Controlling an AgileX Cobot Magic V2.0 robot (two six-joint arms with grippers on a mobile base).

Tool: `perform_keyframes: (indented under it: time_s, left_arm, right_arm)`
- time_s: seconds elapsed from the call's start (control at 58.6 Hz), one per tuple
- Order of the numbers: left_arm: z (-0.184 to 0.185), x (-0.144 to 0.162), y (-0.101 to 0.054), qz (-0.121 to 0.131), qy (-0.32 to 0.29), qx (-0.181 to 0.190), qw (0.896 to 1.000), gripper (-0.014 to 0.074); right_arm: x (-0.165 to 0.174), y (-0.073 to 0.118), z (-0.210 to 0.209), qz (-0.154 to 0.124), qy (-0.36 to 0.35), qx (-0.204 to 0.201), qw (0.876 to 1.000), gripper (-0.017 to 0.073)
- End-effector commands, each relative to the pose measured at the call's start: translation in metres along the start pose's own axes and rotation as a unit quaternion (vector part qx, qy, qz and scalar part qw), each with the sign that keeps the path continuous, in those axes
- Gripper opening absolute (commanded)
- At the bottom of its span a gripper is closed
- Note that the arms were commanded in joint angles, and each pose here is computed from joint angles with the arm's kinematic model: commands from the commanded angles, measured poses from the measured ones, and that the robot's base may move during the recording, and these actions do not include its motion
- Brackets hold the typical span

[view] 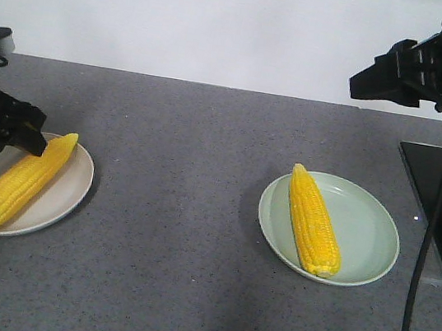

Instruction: Distribute corn equally

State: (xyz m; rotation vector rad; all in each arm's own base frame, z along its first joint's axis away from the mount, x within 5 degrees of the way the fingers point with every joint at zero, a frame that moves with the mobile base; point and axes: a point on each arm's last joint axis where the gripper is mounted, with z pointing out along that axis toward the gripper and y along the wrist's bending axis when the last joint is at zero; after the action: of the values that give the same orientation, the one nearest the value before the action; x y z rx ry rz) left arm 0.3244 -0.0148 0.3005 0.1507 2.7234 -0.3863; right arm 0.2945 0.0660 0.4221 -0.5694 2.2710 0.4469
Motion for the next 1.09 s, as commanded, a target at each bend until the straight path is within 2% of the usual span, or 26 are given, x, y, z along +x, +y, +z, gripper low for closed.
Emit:
perform_keyframes:
  time_s: [0.0,0.068,0.188,0.307,0.392,0.512,0.614,0.699,0.784,0.904,1.074]
  left_arm:
    - [-0.047,-0.002,-0.024,0.029,-0.09,0.041,0.995,0.034]
    - [-0.069,0.003,-0.036,0.05,-0.129,0.061,0.989,0.0272]
    - [-0.102,0.013,-0.053,0.082,-0.187,0.086,0.975,0.0134]
    - [-0.134,0.03,-0.065,0.125,-0.242,0.08,0.959,-0.001]
    - [-0.145,0.05,-0.07,0.142,-0.278,0.073,0.947,-0.0008]
    - [-0.131,0.085,-0.069,0.136,-0.303,0.074,0.94,-0.0008]
    - [-0.109,0.118,-0.066,0.125,-0.32,0.084,0.935,-0.0008]
    - [-0.091,0.144,-0.062,0.123,-0.344,0.084,0.927,-0.0008]
    - [-0.081,0.163,-0.058,0.115,-0.375,0.07,0.917,-0.0007]
    - [-0.073,0.18,-0.055,0.087,-0.395,0.075,0.911,-0.0007]
    - [-0.077,0.186,-0.058,0.094,-0.405,0.078,0.906,-0.0007]
  right_arm:
    - [-0.006,0.018,-0.031,-0.025,-0.071,-0.012,0.997,0.0097]
    - [0.005,0.027,-0.04,-0.045,-0.084,-0.027,0.995,-0.0017]
    - [0.037,0.042,-0.043,-0.046,-0.113,-0.054,0.991,-0.0008]
    - [0.081,0.052,-0.047,-0.055,-0.171,-0.03,0.983,-0.0006]
    - [0.12,0.054,-0.042,-0.067,-0.189,0.0,0.98,-0.0006]
    - [0.167,0.052,-0.028,-0.051,-0.18,0.03,0.982,-0.0006]
    - [0.196,0.051,-0.021,-0.037,-0.177,0.052,0.982,-0.0006]
    - [0.214,0.05,-0.016,-0.029,-0.176,0.067,0.982,-0.0006]
    - [0.224,0.049,-0.013,-0.024,-0.173,0.073,0.982,-0.0006]
    - [0.234,0.05,-0.008,-0.02,-0.159,0.067,0.985,-0.0006]
    - [0.238,0.05,-0.005,-0.017,-0.151,0.065,0.986,-0.0006]
